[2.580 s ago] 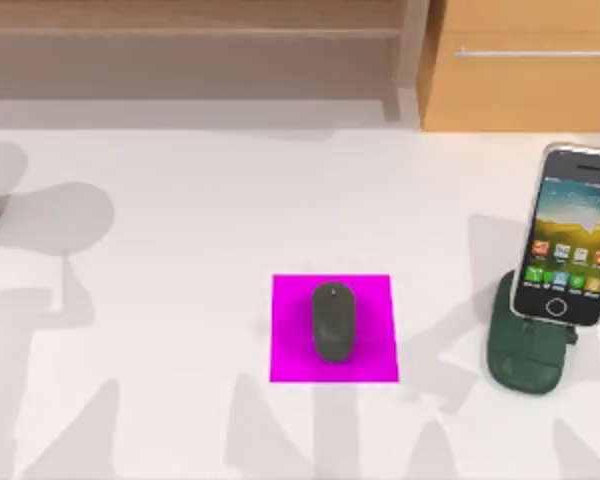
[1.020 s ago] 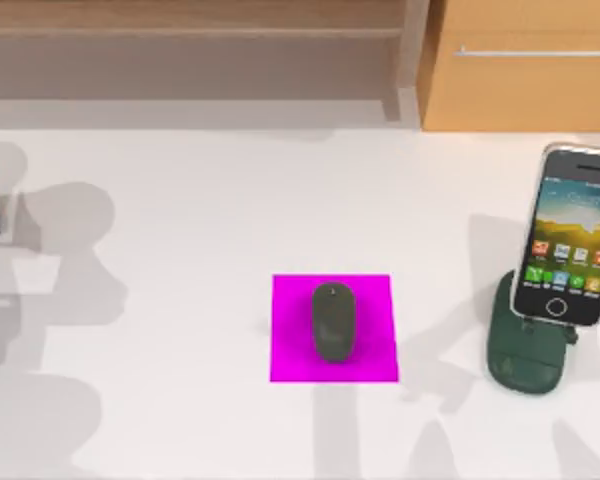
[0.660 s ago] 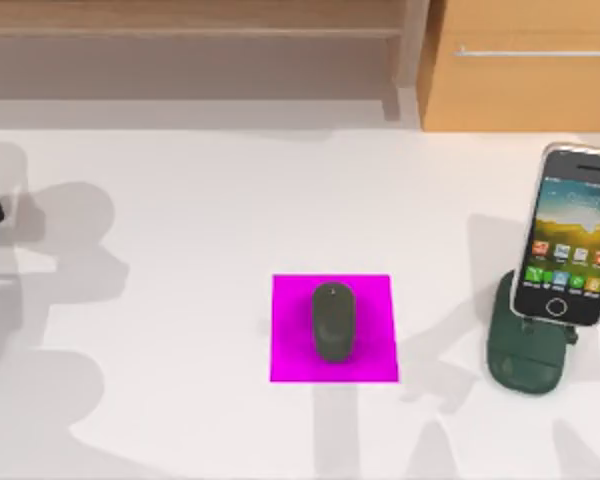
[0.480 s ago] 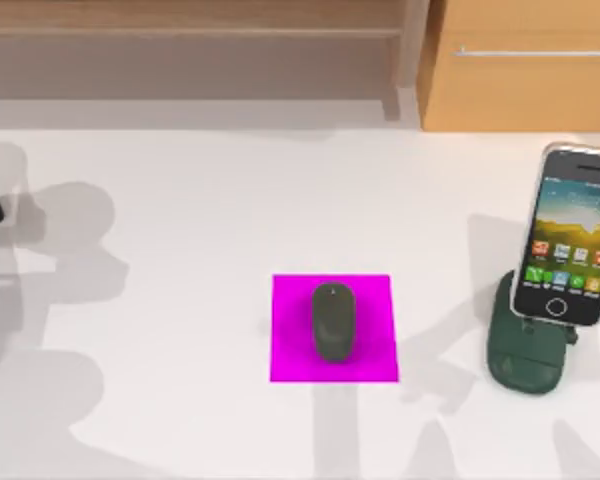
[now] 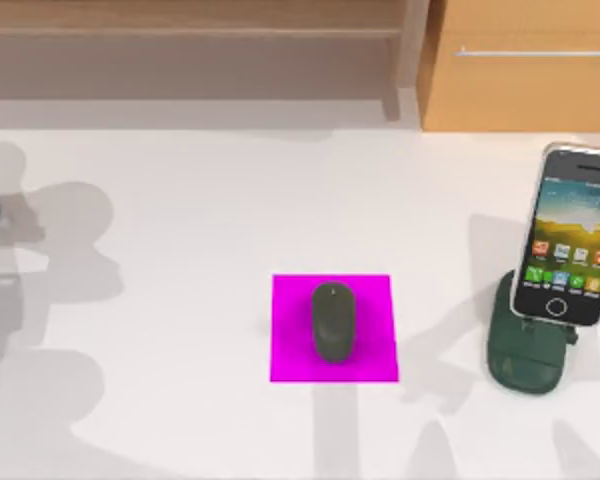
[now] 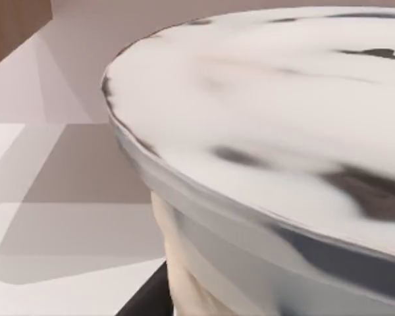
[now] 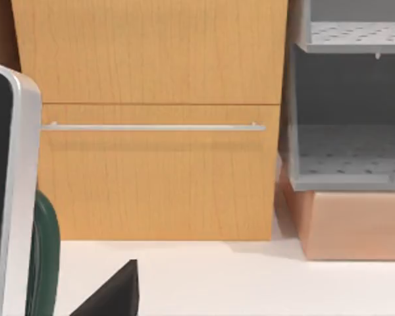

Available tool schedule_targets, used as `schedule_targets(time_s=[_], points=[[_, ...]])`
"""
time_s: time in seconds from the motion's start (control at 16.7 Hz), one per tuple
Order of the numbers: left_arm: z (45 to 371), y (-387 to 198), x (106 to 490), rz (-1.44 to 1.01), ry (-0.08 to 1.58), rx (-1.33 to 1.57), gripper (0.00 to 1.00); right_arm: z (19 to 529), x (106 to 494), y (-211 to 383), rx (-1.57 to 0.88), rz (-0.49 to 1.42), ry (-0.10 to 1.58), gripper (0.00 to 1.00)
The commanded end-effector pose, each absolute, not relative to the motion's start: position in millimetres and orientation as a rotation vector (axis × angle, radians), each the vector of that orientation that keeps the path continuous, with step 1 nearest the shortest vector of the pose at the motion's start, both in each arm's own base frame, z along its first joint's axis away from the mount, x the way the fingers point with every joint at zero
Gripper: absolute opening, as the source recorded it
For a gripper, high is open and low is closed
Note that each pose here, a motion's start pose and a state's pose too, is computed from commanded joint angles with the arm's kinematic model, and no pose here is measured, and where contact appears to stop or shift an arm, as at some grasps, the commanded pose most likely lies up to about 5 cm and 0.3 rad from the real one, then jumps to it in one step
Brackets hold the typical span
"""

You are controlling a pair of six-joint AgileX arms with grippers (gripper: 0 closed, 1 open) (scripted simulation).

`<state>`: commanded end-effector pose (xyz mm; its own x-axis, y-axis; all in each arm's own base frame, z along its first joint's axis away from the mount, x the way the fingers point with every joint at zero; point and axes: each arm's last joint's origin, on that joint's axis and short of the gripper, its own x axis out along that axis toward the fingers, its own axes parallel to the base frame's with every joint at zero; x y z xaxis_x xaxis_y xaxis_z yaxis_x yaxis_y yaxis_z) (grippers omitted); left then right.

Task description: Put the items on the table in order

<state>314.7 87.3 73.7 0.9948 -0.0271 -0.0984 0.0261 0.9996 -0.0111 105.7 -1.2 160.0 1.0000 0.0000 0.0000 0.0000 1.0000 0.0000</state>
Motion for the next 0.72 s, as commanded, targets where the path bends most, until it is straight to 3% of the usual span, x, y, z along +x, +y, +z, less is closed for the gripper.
schedule_targets(time_s=[0.24,0.72], points=[[73.7,87.3,314.7,-0.027,0.099,-0.010,0.02,160.0,105.7,-1.2,0.000,0.000,0.000,1.00],[73.7,87.3,314.7,-0.027,0.099,-0.010,0.00,160.0,105.7,-1.2,0.000,0.000,0.000,1.00]])
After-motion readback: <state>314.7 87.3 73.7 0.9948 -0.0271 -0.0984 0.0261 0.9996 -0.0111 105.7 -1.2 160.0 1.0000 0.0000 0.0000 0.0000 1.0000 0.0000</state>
